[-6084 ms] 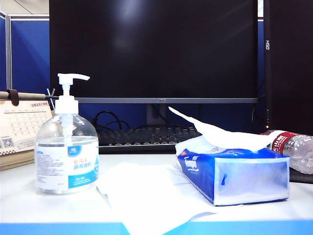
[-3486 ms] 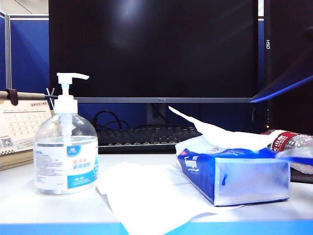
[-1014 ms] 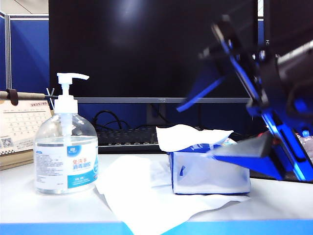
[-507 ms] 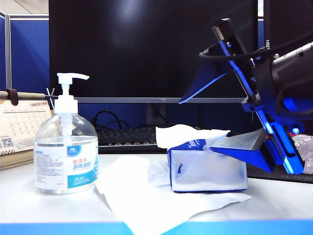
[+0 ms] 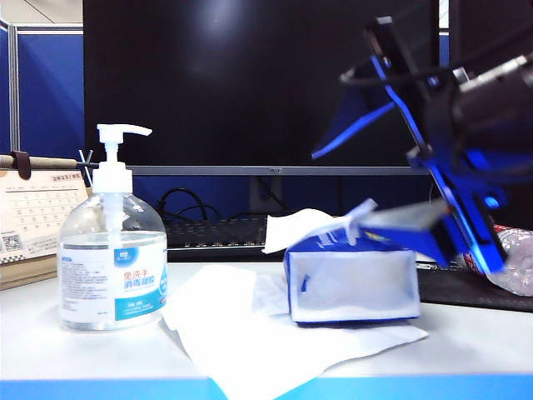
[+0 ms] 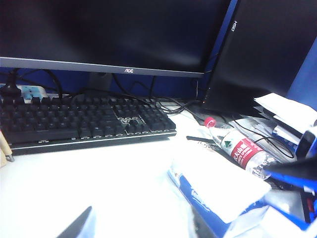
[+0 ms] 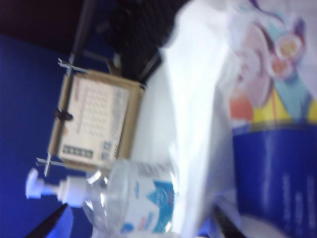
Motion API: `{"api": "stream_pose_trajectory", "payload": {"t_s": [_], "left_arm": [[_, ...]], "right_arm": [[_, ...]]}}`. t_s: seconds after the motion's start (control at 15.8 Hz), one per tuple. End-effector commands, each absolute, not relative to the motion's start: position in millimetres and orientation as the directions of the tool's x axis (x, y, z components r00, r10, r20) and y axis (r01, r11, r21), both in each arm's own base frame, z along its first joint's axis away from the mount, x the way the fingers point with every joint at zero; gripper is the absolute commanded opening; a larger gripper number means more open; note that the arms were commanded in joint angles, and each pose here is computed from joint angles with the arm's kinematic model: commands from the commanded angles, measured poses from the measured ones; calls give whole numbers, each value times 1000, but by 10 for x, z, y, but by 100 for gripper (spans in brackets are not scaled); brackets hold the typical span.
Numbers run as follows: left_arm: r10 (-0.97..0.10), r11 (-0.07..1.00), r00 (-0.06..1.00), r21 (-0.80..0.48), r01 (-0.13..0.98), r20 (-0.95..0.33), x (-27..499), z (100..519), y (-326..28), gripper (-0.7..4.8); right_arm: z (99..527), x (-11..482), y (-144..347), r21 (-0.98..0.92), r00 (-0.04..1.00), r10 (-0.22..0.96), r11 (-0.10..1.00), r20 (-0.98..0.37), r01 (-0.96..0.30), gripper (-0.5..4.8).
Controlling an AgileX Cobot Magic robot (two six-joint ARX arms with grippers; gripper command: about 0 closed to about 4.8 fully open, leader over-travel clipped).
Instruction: Pull out a tissue from the tissue dispenser, then press the switch of the alcohol sanitizer bottle to drop some sanitizer on the paper tissue, and finally place the treated tissue on the table.
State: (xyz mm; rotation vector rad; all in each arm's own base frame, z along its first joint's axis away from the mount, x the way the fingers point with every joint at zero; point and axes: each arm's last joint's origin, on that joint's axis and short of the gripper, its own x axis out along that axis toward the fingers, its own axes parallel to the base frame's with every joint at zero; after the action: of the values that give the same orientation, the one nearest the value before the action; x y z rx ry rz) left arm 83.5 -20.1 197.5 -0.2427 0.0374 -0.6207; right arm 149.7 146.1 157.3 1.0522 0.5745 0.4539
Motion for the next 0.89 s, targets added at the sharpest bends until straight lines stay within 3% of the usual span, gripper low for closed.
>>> {"api": "stream_pose_trajectory", "payload": {"t_s": [0.06, 0.13, 0.25, 0.38, 0.44, 0.63, 0.76, 0.82, 0.89], "left_arm": [[-578, 788, 815, -232, 571, 43, 834, 1988, -200, 241], [-578, 788, 815, -232, 571, 43, 834, 1988, -200, 241], [-578, 788, 815, -232, 571, 43, 834, 1987, -200, 241], [-578, 788, 815, -232, 571, 42, 834, 1987, -200, 241], [-578, 788, 815, -232, 571, 42, 834, 1987, -200, 241], [-579, 787, 814, -236, 570, 37, 834, 1980, -200, 241], [-580, 787, 814, -236, 571, 37, 834, 1981, -200, 241], [-580, 787, 814, -235, 571, 38, 834, 1981, -200, 241], [-580, 786, 814, -236, 572, 38, 834, 1981, -201, 241]], "right_arm": [[1520, 1598, 1428, 896, 792, 559, 443, -245, -35, 355], [1478, 1624, 1417, 901, 784, 561, 433, -266, -4, 355], [1439, 1674, 1437, 904, 774, 565, 428, -285, 20, 291], [1470, 1716, 1472, 907, 779, 568, 420, -267, 5, 287], [1484, 1744, 1489, 903, 783, 562, 429, -266, -1, 239], [1440, 1845, 1504, 890, 790, 540, 456, -291, 16, 237], [1377, 1905, 1462, 882, 790, 523, 468, -319, 47, 80], [1366, 1928, 1435, 882, 790, 521, 468, -324, 54, 44], [1370, 1942, 1418, 886, 785, 530, 461, -321, 51, 43]]}}
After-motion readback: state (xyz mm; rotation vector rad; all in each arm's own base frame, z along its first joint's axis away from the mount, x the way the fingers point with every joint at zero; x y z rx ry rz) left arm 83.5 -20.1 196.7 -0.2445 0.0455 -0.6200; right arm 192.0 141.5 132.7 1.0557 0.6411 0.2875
